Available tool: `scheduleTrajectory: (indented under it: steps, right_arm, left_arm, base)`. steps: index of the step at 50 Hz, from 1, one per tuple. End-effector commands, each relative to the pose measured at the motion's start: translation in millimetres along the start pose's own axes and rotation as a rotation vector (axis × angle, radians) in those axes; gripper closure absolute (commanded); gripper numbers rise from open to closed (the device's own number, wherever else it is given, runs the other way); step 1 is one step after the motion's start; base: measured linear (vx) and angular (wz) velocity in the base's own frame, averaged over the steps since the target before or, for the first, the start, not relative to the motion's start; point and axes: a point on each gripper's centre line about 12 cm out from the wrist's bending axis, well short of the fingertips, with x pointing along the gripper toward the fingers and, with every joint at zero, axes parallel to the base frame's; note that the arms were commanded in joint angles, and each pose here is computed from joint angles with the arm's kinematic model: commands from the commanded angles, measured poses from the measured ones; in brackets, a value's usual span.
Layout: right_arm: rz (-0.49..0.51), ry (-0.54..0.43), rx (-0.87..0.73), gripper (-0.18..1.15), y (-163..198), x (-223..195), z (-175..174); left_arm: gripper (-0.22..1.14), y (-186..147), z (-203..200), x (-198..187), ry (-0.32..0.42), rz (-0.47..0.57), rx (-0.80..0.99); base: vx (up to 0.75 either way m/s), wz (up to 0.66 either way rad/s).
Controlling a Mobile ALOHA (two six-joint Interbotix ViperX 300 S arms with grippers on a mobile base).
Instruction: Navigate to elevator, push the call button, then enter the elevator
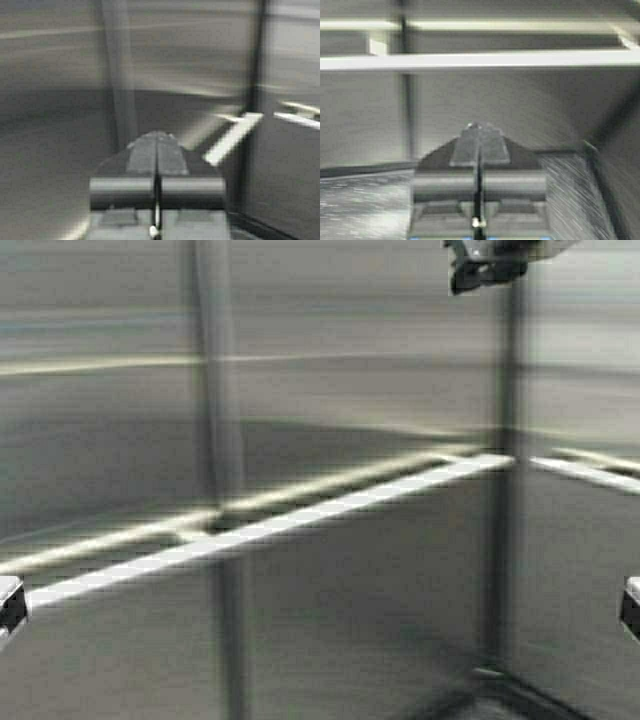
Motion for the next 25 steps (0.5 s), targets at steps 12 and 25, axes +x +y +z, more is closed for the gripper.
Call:
scheduleTrajectory:
  steps: [12, 25]
  right_arm:
    - [0.078, -0.073, -0.034, 0.91, 25, -3, 22]
    - [0.086, -0.085, -0.039, 0.91, 28, -8, 25]
  left_arm:
    - [0.89, 0, 3, 1, -0.011, 0.000, -0.007]
    - [0.89, 0, 1, 1, -0.002, 0.002, -0.001]
  base:
    - [0.11, 0.72]
    - [0.12, 0.82]
